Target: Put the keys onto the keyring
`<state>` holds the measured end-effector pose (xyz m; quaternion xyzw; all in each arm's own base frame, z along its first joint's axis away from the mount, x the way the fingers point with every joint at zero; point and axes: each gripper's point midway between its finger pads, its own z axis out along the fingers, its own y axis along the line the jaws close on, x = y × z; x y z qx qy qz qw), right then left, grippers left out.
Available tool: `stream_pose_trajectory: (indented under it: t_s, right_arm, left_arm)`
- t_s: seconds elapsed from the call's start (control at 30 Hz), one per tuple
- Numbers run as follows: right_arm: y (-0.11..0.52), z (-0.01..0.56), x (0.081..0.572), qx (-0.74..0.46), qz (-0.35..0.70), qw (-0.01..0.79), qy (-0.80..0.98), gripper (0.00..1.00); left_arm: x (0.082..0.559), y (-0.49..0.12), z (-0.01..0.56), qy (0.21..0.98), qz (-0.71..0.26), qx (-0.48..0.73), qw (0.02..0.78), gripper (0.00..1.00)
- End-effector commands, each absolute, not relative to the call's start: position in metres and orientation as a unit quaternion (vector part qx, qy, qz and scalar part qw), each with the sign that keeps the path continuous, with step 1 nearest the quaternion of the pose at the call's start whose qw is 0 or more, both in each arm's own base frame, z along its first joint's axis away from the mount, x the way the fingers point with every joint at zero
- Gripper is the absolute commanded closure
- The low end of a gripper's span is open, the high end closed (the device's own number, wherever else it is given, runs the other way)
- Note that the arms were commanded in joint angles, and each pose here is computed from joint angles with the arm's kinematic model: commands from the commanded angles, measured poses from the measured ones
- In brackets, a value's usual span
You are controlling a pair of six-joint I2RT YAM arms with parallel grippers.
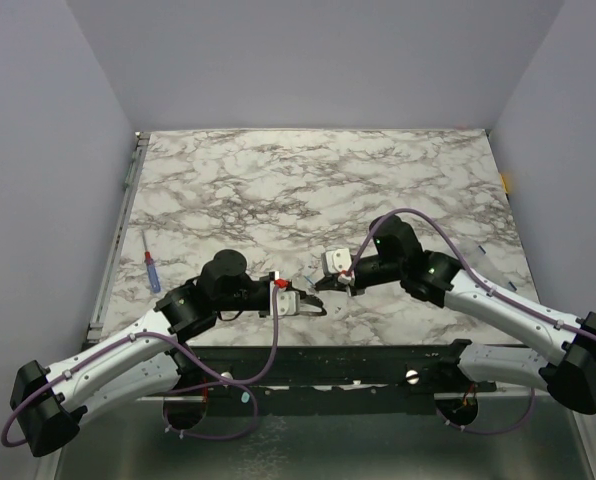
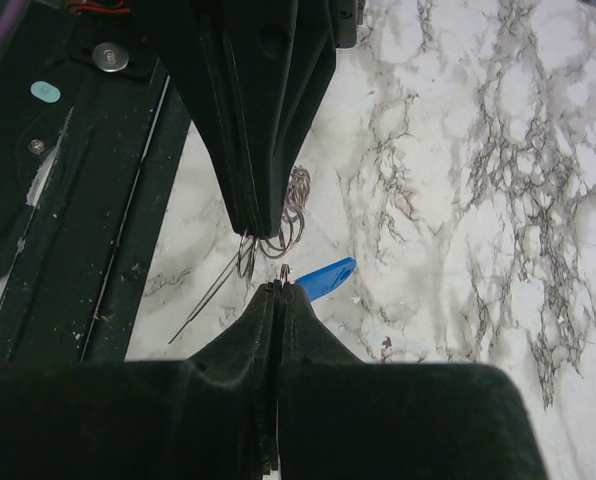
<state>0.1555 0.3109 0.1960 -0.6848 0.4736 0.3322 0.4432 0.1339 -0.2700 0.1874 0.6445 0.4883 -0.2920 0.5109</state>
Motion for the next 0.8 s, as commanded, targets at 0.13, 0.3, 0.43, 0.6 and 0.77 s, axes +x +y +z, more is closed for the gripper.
stream_pose_trajectory:
  t_s: [0.13, 0.3, 0.43, 0.6, 0.77]
  right_arm:
    - [0.317, 0.204, 0.148, -0.694, 0.344, 0.448, 0.447, 0.99]
    - [0.318, 0.205, 0.144, -0.695, 0.348, 0.446, 0.444, 0.99]
    - [0.320, 0.205, 0.141, -0.696, 0.354, 0.444, 0.440, 0.99]
    - [0.321, 0.204, 0.140, -0.700, 0.353, 0.445, 0.433, 0.99]
    - [0.322, 0.203, 0.136, -0.707, 0.354, 0.444, 0.422, 0.99]
  left_arm:
    - [0.131, -0.275, 0.192, 0.475, -0.302, 0.645, 0.516, 1.00]
    - [0.131, -0.274, 0.191, 0.477, -0.303, 0.645, 0.515, 1.00]
    - [0.131, -0.275, 0.192, 0.477, -0.303, 0.644, 0.516, 1.00]
    - [0.130, -0.275, 0.190, 0.479, -0.306, 0.644, 0.512, 1.00]
    - [0.128, -0.276, 0.190, 0.476, -0.310, 0.646, 0.510, 1.00]
